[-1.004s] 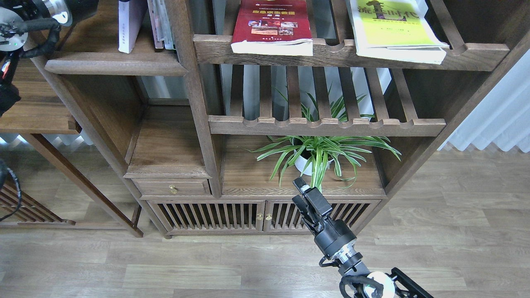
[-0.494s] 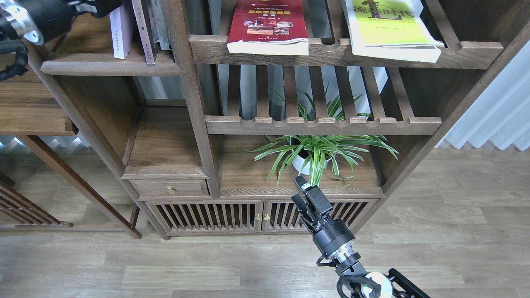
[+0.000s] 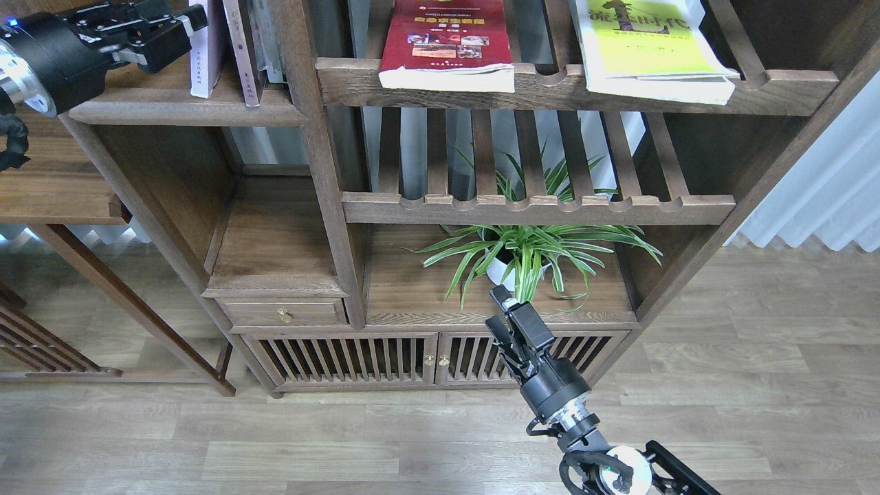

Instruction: Organize books on shelf

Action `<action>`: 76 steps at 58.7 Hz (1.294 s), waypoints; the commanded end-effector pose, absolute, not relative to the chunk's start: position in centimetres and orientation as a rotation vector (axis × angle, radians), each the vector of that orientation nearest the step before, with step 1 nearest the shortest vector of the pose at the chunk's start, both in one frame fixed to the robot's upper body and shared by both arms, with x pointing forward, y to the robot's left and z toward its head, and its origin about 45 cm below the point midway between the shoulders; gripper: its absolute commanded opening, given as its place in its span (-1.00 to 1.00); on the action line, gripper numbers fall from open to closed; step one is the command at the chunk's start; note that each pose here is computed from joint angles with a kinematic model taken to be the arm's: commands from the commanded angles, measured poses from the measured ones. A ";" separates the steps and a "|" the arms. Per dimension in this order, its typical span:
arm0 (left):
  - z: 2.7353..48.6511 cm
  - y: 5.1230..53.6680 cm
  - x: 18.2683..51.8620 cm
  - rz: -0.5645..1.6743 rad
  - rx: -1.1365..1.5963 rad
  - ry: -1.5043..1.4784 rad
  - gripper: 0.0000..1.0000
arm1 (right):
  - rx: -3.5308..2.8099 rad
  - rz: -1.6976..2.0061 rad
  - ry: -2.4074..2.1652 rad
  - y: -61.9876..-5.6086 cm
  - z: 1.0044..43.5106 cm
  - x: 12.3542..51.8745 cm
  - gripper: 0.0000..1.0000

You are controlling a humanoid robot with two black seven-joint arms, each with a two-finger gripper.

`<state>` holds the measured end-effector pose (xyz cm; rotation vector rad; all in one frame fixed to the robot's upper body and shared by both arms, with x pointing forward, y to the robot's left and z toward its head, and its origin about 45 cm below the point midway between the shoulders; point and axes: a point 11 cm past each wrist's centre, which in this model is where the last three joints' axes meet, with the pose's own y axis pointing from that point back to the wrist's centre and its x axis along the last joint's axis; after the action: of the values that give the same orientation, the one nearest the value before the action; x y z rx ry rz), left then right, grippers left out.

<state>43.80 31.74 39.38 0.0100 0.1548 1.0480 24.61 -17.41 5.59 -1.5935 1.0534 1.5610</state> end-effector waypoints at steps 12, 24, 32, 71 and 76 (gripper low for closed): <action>40.9 31.6 42.3 1.055 -0.088 0.151 0.36 | -1.611 1.560 1.061 -17.9 5.6 24.5 0.95; 42.0 32.0 41.6 1.007 -0.190 0.189 0.74 | -1.605 1.551 1.058 -18.0 5.8 24.6 0.96; 43.1 32.9 41.2 0.984 -0.253 0.194 0.80 | -1.596 1.556 1.050 -17.8 5.9 24.0 0.96; 41.9 34.8 39.0 0.886 -0.425 0.187 0.97 | -1.591 1.510 0.896 -15.5 9.7 24.1 0.96; 41.5 34.3 39.1 0.876 -0.450 0.199 0.97 | -1.602 1.510 0.891 -15.6 9.8 24.1 0.96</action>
<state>39.00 34.77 42.16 -0.4270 0.1803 0.8837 24.12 -15.47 9.46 -1.5937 0.9015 1.5135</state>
